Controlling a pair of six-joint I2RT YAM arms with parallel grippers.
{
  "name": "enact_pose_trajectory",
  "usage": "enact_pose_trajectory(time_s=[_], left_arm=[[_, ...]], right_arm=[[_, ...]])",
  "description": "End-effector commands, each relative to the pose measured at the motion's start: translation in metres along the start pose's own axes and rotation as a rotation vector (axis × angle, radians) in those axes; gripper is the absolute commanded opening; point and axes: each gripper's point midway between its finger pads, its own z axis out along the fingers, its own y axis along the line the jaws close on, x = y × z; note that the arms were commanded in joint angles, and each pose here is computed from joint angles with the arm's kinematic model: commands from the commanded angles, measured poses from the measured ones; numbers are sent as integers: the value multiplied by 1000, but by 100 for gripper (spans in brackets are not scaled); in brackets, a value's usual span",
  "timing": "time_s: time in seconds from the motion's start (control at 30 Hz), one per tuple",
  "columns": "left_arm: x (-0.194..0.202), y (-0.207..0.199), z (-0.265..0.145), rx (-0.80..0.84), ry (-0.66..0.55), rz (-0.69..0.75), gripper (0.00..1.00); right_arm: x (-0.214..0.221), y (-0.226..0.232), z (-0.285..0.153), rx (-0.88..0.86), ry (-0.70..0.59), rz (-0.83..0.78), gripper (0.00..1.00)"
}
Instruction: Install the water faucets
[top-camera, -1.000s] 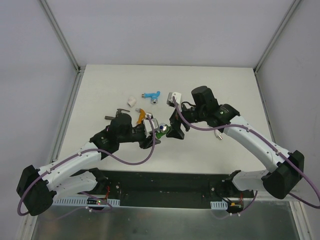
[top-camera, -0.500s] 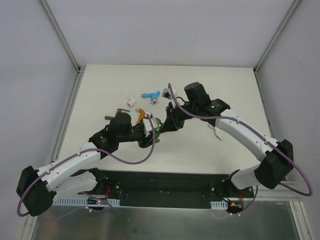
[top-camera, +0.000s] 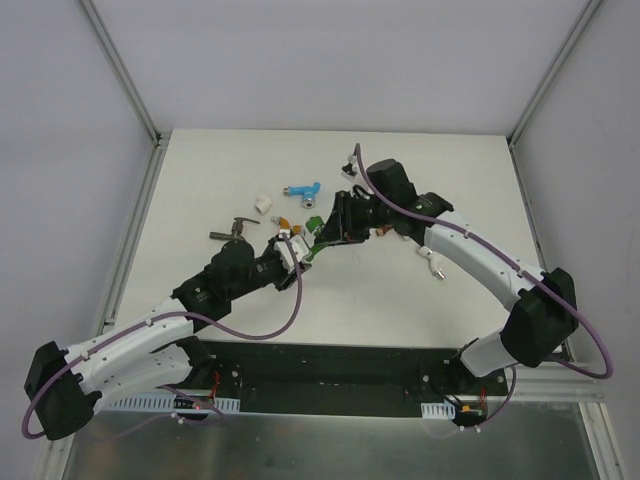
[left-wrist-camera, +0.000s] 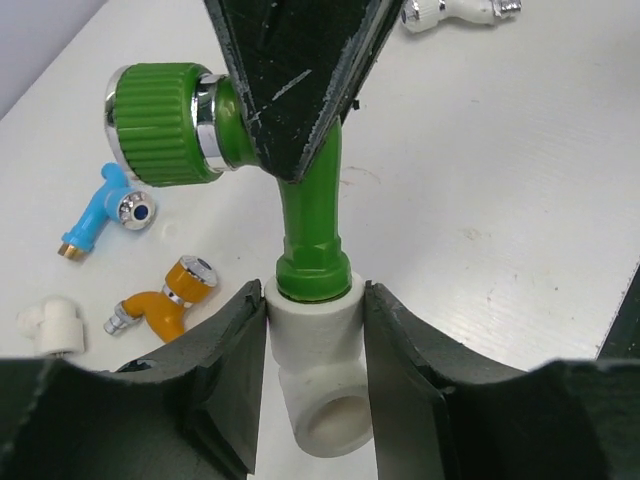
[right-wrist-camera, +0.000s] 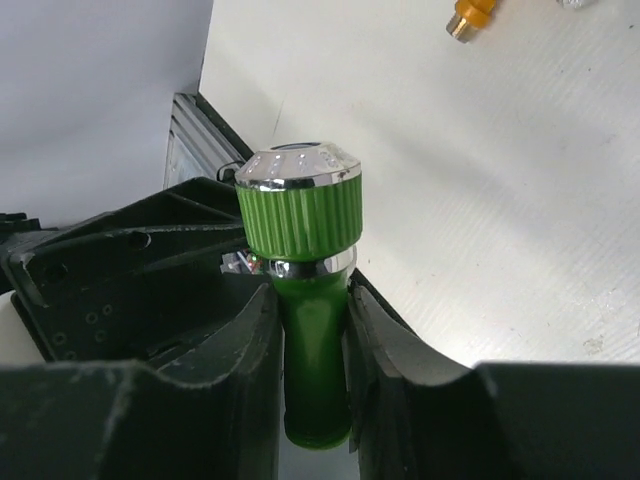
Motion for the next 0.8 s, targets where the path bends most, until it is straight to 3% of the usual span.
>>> enact_pose_trajectory(time_s=[0.0,0.07,0.17,0.43,0.77], left_arm=[[-61,32,-19,-180,-213,-142,47],[-64,51,-31,-302,-230,-302,79],[-57,64,-47,-409,-223,-558,99],[-26,65,-41,-430,-239,-1201,99],[-47,79,-22,-303,-500,-1451,98]], right_arm=[[-38,-16,-15,54,-205,-24,0],[-45,-19,-23,59,-260,-87,0],[-53,-24,-32,72,-348,-225,0],[-79,-2,-55,-66,-668,-366,0],[-85,36,-79,-283,-901,-425,0]])
